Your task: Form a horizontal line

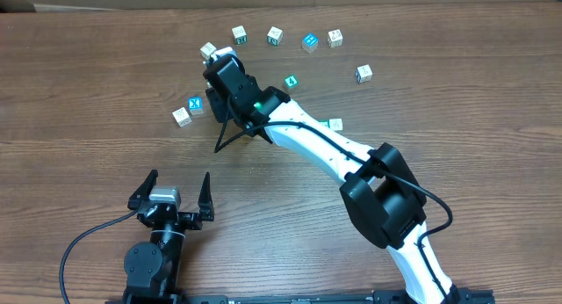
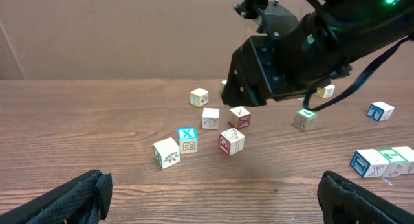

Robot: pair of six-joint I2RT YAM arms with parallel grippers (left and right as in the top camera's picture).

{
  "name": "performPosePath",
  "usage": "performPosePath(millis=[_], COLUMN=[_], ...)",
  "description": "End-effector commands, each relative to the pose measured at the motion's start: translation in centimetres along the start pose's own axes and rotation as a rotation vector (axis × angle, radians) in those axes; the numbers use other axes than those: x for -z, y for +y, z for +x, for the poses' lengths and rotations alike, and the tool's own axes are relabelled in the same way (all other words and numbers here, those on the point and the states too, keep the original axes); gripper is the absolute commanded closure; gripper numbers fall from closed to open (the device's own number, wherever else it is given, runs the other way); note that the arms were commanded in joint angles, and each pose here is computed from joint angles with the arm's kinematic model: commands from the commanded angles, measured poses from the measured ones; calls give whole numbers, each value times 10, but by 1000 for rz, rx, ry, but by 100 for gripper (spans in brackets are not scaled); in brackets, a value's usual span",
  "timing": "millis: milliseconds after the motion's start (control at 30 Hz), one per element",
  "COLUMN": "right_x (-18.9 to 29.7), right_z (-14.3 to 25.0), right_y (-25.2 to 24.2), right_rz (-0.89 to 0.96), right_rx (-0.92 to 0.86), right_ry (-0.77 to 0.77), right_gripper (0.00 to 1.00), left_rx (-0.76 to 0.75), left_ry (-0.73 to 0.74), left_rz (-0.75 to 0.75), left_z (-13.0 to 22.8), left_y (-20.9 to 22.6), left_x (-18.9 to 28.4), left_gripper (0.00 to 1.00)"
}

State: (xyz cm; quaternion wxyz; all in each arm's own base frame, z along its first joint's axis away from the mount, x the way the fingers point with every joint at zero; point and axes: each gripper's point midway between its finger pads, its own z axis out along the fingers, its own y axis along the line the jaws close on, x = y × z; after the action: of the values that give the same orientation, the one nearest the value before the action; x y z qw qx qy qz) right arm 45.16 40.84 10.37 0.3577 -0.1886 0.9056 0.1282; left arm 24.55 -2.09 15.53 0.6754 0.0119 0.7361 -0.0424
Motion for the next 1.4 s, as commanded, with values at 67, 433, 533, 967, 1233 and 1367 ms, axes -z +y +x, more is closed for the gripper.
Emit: performPosePath(millis=[67, 433, 533, 967, 1233, 1367], right_x=[-29, -52, -54, -72, -72, -71], right_z=[23, 39, 40, 60, 58, 55], right_y=[-2, -7, -9, -15, -14, -13], right_rz=[7, 17, 19, 33, 30, 28], right_rx=[14, 12, 10, 12, 11, 9], right_ry=[31, 46, 48, 83, 74, 67], right_gripper=[44, 43, 43, 43, 48, 49], left_rx=[-19, -19, -19, -19, -19, -19], left_ry=[-8, -8, -8, -8, -8, -8], left_rz=[-1, -1, -1, -1, -1, -1], left_z=[-1, -1, -1, -1, -1, -1], left_y=[0, 0, 0, 0, 0, 0], left_x=[0, 0, 0, 0, 0, 0], left_gripper=[0, 0, 0, 1, 0, 1])
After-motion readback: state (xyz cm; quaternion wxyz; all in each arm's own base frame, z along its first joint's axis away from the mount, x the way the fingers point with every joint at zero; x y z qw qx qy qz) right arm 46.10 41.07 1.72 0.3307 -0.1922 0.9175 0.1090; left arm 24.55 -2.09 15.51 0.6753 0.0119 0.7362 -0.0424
